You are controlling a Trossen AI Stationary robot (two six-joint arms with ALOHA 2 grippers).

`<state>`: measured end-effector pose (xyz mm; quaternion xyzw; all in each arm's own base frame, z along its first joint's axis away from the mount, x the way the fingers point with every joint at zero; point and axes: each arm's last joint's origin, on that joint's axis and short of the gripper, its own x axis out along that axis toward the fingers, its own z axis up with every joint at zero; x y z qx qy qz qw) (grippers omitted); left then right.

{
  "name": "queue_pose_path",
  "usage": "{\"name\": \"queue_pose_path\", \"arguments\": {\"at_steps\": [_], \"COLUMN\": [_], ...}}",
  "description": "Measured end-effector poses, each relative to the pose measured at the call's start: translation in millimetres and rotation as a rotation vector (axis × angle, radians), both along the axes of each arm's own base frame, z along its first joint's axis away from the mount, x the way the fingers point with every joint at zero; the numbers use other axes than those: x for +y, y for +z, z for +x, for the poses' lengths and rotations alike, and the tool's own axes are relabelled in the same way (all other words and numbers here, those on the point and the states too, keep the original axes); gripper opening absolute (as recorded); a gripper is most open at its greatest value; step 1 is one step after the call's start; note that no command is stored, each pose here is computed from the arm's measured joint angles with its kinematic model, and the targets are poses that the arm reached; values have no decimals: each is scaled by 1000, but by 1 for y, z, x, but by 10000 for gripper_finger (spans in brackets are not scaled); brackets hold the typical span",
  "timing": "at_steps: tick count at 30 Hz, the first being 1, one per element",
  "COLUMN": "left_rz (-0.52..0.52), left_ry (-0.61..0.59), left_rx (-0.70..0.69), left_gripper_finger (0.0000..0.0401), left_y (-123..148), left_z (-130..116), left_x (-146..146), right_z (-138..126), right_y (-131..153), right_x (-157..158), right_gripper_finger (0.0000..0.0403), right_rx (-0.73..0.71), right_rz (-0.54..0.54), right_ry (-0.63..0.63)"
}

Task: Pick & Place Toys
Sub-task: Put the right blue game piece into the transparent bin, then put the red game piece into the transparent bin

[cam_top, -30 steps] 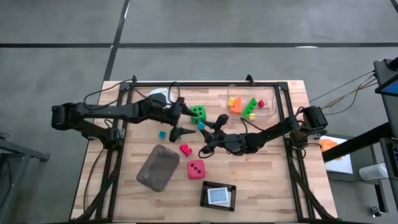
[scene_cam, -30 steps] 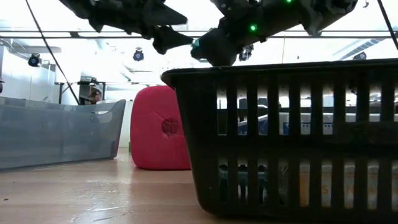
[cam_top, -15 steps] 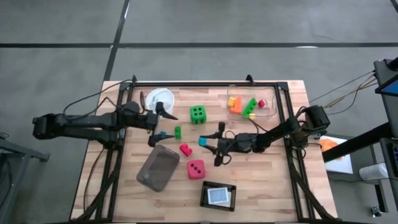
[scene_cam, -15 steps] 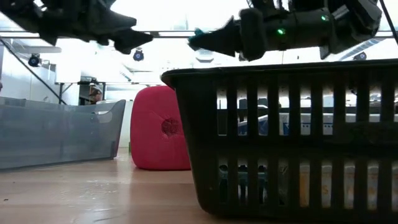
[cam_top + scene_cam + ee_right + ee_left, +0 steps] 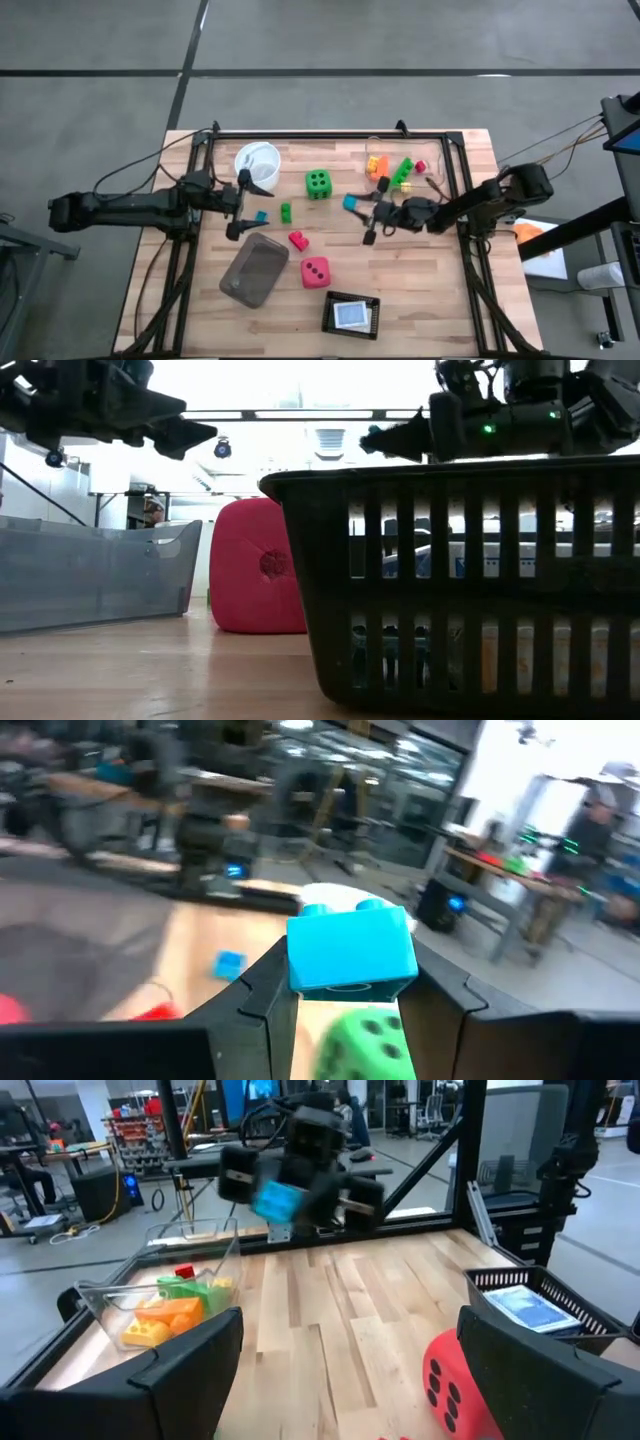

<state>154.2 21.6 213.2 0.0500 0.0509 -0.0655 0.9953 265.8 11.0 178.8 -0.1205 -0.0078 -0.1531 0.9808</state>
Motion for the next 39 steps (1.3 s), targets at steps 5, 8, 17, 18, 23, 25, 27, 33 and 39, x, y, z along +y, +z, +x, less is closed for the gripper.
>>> {"name": "queue_pose_path", "arguments": {"at_steps": [5, 8, 17, 18, 23, 25, 27, 33, 39], "left_rz": [-4, -6, -4, -4, -4, -4, -4, -1, -1], "left_ry": [0, 1, 13, 15, 15, 15, 15, 15, 19], "left_rx": [12, 14, 16, 16, 16, 16, 16, 15, 16], "left_gripper_finger": [368, 368, 368, 369, 369, 369, 369, 369, 369], "left_y": [-2, -2, -2, -2, -2, -2, -2, -2, -2], "left_z": [0, 0, 1, 1, 1, 1, 1, 1, 1], "left_x": [0, 0, 0, 1, 1, 1, 1, 1, 1], "right_z": [-21, -32, -59, -61, -67, -67, -67, -65, -65], "right_y": [2, 2, -3, -2, 0, 0, -1, 0, 1], "right_x": [-32, -51, -102, -104, -109, -108, -108, -108, -108], "right_gripper_finger": [128, 128, 128, 128, 128, 130, 149, 246, 313], "right_rx": [-39, -5, 266, 284, 353, 380, 400, 403, 392], "right_rz": [74, 103, 249, 263, 327, 340, 353, 377, 390], "right_ry": [-214, -351, -676, -695, -730, -724, -725, -703, -697]}}
